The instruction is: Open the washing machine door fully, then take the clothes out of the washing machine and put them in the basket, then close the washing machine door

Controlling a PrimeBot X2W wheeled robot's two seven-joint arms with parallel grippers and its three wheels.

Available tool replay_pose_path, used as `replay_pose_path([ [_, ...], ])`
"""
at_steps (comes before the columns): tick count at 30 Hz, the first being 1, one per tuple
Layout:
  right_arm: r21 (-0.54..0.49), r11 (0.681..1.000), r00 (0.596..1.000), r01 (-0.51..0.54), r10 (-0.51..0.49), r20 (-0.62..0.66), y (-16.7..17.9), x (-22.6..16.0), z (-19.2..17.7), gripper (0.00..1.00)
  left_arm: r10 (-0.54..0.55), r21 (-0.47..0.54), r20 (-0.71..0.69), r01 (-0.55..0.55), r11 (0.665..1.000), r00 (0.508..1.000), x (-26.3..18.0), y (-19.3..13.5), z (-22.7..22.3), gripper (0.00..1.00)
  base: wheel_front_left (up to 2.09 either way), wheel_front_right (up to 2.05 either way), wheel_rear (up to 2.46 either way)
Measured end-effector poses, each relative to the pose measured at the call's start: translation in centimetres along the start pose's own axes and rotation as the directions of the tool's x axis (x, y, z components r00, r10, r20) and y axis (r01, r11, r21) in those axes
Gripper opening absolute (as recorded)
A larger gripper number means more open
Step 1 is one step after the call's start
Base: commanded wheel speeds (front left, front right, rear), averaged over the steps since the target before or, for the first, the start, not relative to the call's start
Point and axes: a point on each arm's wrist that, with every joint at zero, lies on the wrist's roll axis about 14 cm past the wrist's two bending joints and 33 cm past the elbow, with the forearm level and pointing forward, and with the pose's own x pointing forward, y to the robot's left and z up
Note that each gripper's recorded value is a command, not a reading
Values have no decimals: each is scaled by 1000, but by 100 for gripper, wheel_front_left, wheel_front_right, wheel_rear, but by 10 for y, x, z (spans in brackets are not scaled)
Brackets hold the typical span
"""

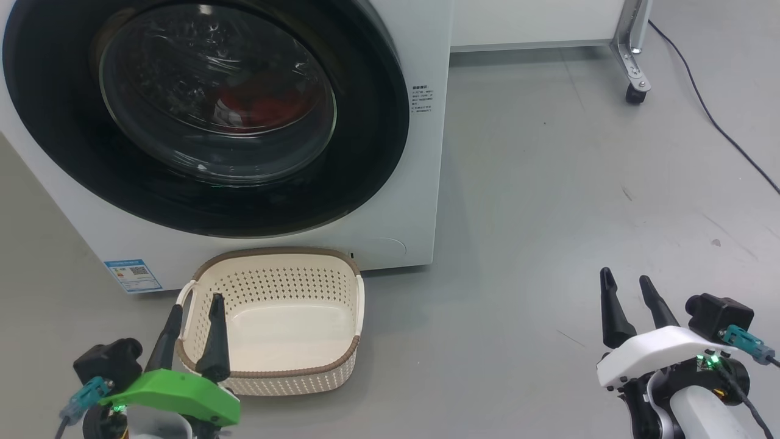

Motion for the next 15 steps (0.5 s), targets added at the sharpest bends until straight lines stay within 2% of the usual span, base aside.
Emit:
replay_pose_path([
  [15,-206,979,1000,-2,5,15,5,-1,-5,100,-18,201,12,15,979,1000,-2,-8,-6,100,0,0,0],
])
